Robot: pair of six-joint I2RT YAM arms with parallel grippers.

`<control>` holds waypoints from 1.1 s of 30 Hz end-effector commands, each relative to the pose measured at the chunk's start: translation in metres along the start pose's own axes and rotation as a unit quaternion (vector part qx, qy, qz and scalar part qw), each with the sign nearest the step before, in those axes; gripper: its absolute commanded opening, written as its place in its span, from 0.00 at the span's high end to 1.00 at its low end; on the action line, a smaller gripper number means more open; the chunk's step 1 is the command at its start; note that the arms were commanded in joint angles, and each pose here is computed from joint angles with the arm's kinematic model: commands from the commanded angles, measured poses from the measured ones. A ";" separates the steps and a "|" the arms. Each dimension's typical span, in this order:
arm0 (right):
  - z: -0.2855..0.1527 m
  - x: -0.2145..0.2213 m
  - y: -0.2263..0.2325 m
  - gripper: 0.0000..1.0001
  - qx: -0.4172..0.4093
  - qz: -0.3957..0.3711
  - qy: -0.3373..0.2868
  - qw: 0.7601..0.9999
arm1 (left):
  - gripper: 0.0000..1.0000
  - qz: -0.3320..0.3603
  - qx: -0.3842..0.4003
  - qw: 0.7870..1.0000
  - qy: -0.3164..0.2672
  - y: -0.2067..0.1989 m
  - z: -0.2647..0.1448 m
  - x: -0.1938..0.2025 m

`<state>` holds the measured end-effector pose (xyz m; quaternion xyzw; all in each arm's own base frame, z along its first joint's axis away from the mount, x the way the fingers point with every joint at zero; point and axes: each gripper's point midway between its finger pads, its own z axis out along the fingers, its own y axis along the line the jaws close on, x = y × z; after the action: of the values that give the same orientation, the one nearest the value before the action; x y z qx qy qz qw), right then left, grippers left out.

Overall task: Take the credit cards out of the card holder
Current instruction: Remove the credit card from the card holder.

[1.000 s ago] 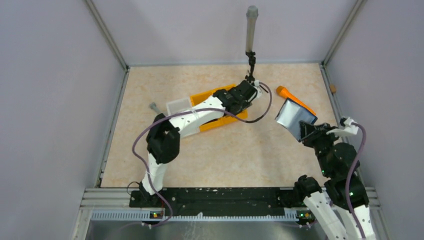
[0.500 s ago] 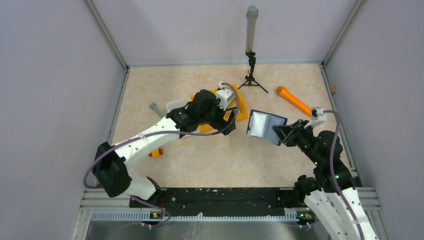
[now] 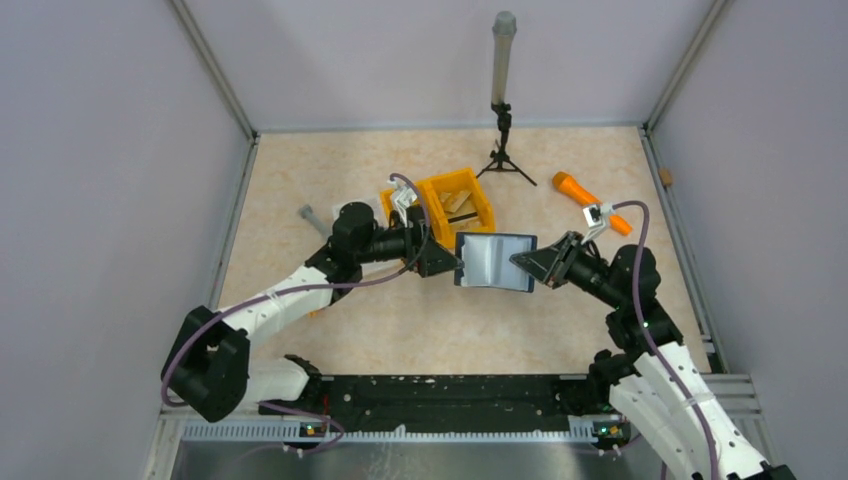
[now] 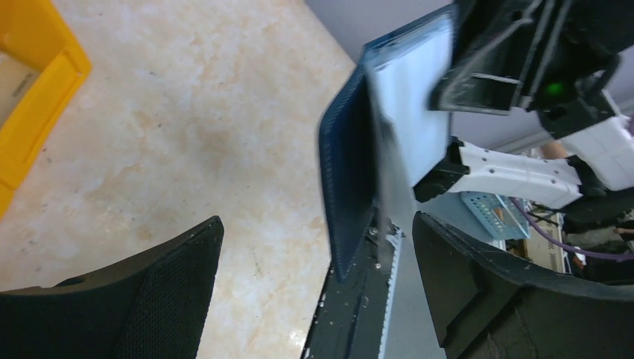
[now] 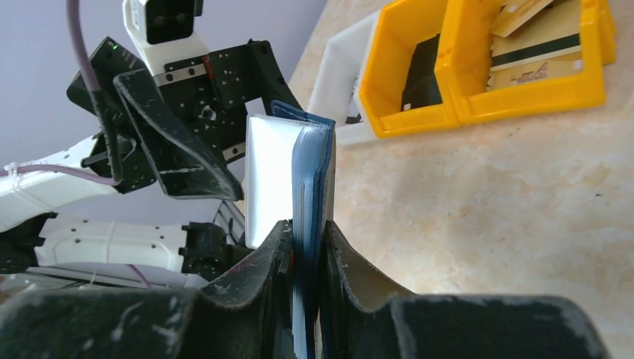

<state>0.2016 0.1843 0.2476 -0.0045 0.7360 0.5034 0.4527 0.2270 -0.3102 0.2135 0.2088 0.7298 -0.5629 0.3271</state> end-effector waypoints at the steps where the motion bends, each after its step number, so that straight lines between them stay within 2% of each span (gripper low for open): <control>1: 0.002 -0.013 0.025 1.00 -0.063 -0.005 -0.019 0.998 | 0.01 0.038 0.069 0.996 -0.050 -0.045 -0.015 -0.027; 7: 0.005 -0.008 0.023 1.00 -0.069 0.009 -0.010 0.998 | 0.01 0.023 0.121 0.990 -0.069 -0.069 -0.014 -0.039; 13: 0.004 -0.009 0.025 1.00 -0.073 0.008 -0.013 0.997 | 0.01 0.020 0.086 0.996 -0.028 -0.061 0.014 -0.029; 17: 0.004 -0.010 0.025 1.00 -0.068 0.009 -0.013 0.998 | 0.01 0.023 0.078 0.996 -0.032 -0.059 0.018 -0.034; 20: 0.002 -0.010 0.026 1.00 -0.066 0.010 -0.014 0.998 | 0.07 0.025 0.074 0.997 -0.024 -0.056 0.021 -0.032; 24: -0.002 -0.010 0.026 1.00 -0.063 0.011 -0.021 0.998 | 0.29 0.015 0.093 0.996 -0.005 -0.057 0.026 -0.027; 28: -0.002 -0.007 0.024 1.00 -0.065 0.016 -0.019 0.998 | 0.56 0.012 0.093 0.996 0.006 -0.054 0.026 -0.020; 33: 0.000 -0.002 0.022 1.00 -0.066 0.020 -0.005 0.998 | 0.99 0.020 0.076 0.997 0.009 -0.050 0.024 -0.018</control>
<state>0.1928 0.1929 0.2563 -0.0079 0.7123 0.5484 0.4379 0.2112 -0.3458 0.2406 0.2315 0.7001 -0.6097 0.2906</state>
